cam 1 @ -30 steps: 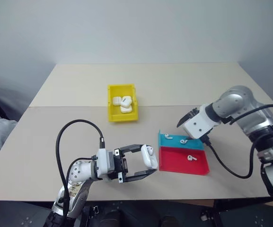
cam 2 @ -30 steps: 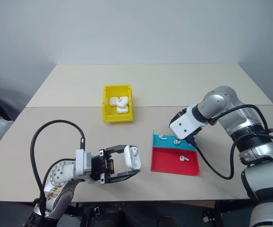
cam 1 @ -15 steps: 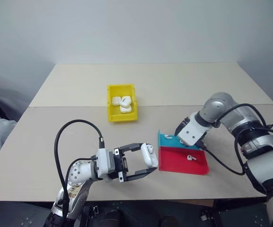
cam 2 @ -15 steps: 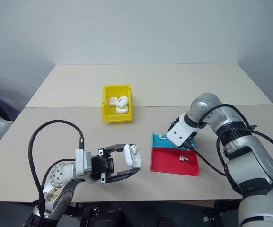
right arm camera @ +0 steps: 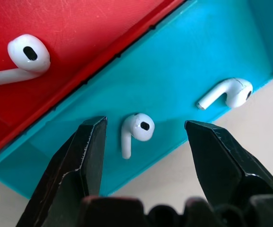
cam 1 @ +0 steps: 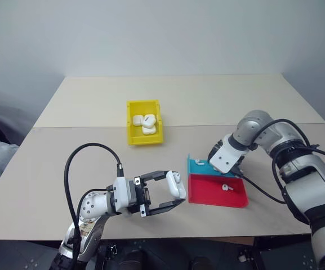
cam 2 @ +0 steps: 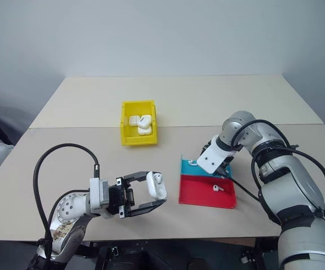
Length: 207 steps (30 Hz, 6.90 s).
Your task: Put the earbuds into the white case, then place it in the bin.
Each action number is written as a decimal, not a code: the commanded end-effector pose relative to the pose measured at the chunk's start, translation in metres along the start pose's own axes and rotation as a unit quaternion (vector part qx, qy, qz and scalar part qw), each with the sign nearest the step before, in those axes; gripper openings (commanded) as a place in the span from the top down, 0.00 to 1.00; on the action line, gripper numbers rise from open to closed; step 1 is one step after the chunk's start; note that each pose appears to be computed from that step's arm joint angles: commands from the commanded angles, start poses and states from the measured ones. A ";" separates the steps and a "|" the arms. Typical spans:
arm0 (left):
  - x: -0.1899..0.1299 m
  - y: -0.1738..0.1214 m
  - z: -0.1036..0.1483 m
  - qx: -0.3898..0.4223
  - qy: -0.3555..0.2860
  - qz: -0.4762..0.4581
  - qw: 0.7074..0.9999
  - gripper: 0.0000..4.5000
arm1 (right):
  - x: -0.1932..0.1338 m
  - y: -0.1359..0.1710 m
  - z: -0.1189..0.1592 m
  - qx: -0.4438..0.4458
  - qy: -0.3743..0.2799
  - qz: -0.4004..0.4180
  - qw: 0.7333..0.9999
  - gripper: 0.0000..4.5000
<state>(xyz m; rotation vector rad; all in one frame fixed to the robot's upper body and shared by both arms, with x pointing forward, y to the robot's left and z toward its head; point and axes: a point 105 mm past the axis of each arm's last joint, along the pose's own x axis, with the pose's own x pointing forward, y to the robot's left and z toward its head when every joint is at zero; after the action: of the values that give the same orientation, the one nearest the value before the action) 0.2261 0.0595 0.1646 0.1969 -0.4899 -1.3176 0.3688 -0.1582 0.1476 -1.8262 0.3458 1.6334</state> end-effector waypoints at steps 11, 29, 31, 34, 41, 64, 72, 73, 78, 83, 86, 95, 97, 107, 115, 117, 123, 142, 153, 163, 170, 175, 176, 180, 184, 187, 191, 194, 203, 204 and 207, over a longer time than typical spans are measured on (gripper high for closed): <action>0.001 -0.001 0.011 0.033 -0.007 -0.007 0.999 0.38 | -0.007 -0.006 -0.004 -0.018 0.015 -0.016 1.000 0.30; -0.001 0.000 0.009 0.036 -0.003 -0.009 0.999 0.38 | -0.004 -0.006 -0.005 -0.024 0.023 -0.018 0.999 0.50; 0.000 0.000 0.009 0.037 -0.002 -0.010 0.999 0.38 | -0.004 -0.007 -0.003 -0.021 0.014 -0.019 1.000 0.50; 0.000 0.000 0.009 0.040 -0.002 -0.012 0.999 0.38 | -0.004 -0.007 -0.001 -0.021 0.009 -0.018 1.000 0.50; 0.001 0.000 0.010 0.043 -0.004 -0.012 0.999 0.38 | -0.002 -0.004 -0.003 -0.018 0.014 -0.009 1.000 0.50; 0.000 0.001 0.008 0.046 0.000 -0.013 0.999 0.38 | 0.002 -0.002 -0.005 -0.018 0.021 -0.010 1.000 0.61; 0.000 0.001 0.008 0.044 0.001 -0.013 0.999 0.38 | 0.003 0.000 -0.005 -0.020 0.019 -0.009 1.000 0.78; 0.000 0.001 0.008 0.044 0.001 -0.014 0.999 0.38 | 0.003 0.000 -0.005 -0.022 0.019 -0.009 1.000 0.78; 0.000 0.001 0.008 0.044 0.001 -0.014 0.999 0.38 | 0.002 0.000 -0.005 -0.022 0.020 -0.010 1.000 0.78; 0.001 0.004 0.009 0.045 -0.003 -0.012 0.999 0.38 | -0.010 -0.009 -0.003 0.002 0.004 -0.048 0.999 0.78; 0.002 0.006 0.014 0.046 -0.012 -0.011 0.999 0.38 | -0.032 -0.022 0.005 0.055 -0.036 -0.117 0.991 0.78; 0.010 0.012 0.025 0.039 -0.045 -0.013 0.998 0.38 | -0.125 -0.023 0.062 0.267 -0.253 -0.351 0.861 0.78; 0.013 0.014 0.026 0.039 -0.051 -0.018 0.998 0.38 | -0.141 -0.018 0.081 0.305 -0.313 -0.385 0.813 0.78; 0.029 0.022 0.033 0.021 -0.075 -0.021 0.997 0.38 | -0.179 0.014 0.145 0.347 -0.588 -0.410 0.605 0.78; 0.038 0.029 0.036 0.021 -0.088 -0.015 0.996 0.38 | -0.157 0.026 0.165 0.378 -0.617 -0.358 0.590 0.78; 0.039 0.030 0.036 0.021 -0.089 -0.016 0.996 0.38 | -0.147 0.027 0.166 0.385 -0.605 -0.352 0.601 0.78; 0.039 0.029 0.038 0.021 -0.093 -0.023 0.995 0.38 | -0.136 0.026 0.166 0.384 -0.590 -0.358 0.613 0.78; 0.039 0.026 0.038 0.021 -0.100 -0.018 0.995 0.38 | -0.117 0.026 0.165 0.380 -0.562 -0.367 0.636 0.78; 0.039 0.027 0.036 0.023 -0.098 -0.013 0.995 0.38 | -0.113 0.027 0.166 0.365 -0.544 -0.380 0.653 0.63; 0.039 0.030 0.032 0.023 -0.091 -0.011 0.995 0.38 | -0.118 0.035 0.156 0.375 -0.524 -0.388 0.659 0.48; 0.043 0.033 0.019 0.029 -0.083 -0.023 0.996 0.38 | -0.161 0.035 0.150 0.327 -0.512 -0.390 0.692 0.61; 0.052 0.034 0.014 0.030 -0.090 -0.033 0.995 0.38 | -0.162 0.008 0.147 0.321 -0.487 -0.352 0.732 0.98; 0.054 0.033 0.013 0.030 -0.091 -0.035 0.995 0.38 | -0.159 0.000 0.147 0.323 -0.480 -0.342 0.740 0.99; 0.061 0.031 0.008 0.041 -0.088 -0.040 0.994 0.38 | -0.152 -0.018 0.156 0.293 -0.466 -0.313 0.774 0.99; 0.069 0.033 0.007 0.050 -0.090 -0.032 0.994 0.38 | -0.139 -0.029 0.160 0.283 -0.441 -0.289 0.801 0.99; 0.070 0.035 0.009 0.053 -0.094 -0.025 0.994 0.38 | -0.129 -0.024 0.158 0.274 -0.419 -0.275 0.821 0.99; 0.067 0.034 0.012 0.052 -0.100 -0.016 0.993 0.38 | -0.120 -0.018 0.151 0.281 -0.391 -0.270 0.834 0.99; 0.065 0.034 0.015 0.049 -0.103 -0.013 0.993 0.38 | -0.116 -0.014 0.142 0.292 -0.373 -0.272 0.838 0.99; 0.065 0.038 0.016 0.056 -0.103 -0.011 0.993 0.38 | -0.129 -0.009 0.137 0.284 -0.370 -0.299 0.832 0.99; 0.065 0.038 0.016 0.057 -0.103 -0.011 0.993 0.38 | -0.130 -0.009 0.137 0.282 -0.370 -0.301 0.832 0.99; 0.063 0.043 0.015 0.060 -0.098 -0.001 0.993 0.38 | -0.153 -0.014 0.135 0.279 -0.409 -0.349 0.795 0.99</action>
<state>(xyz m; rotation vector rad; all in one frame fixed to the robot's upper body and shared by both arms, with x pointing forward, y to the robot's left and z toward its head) 0.2695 0.0086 0.1939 0.1696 -0.6569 -1.3420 0.2455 -0.0934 0.2726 -0.5812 -0.1069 1.4312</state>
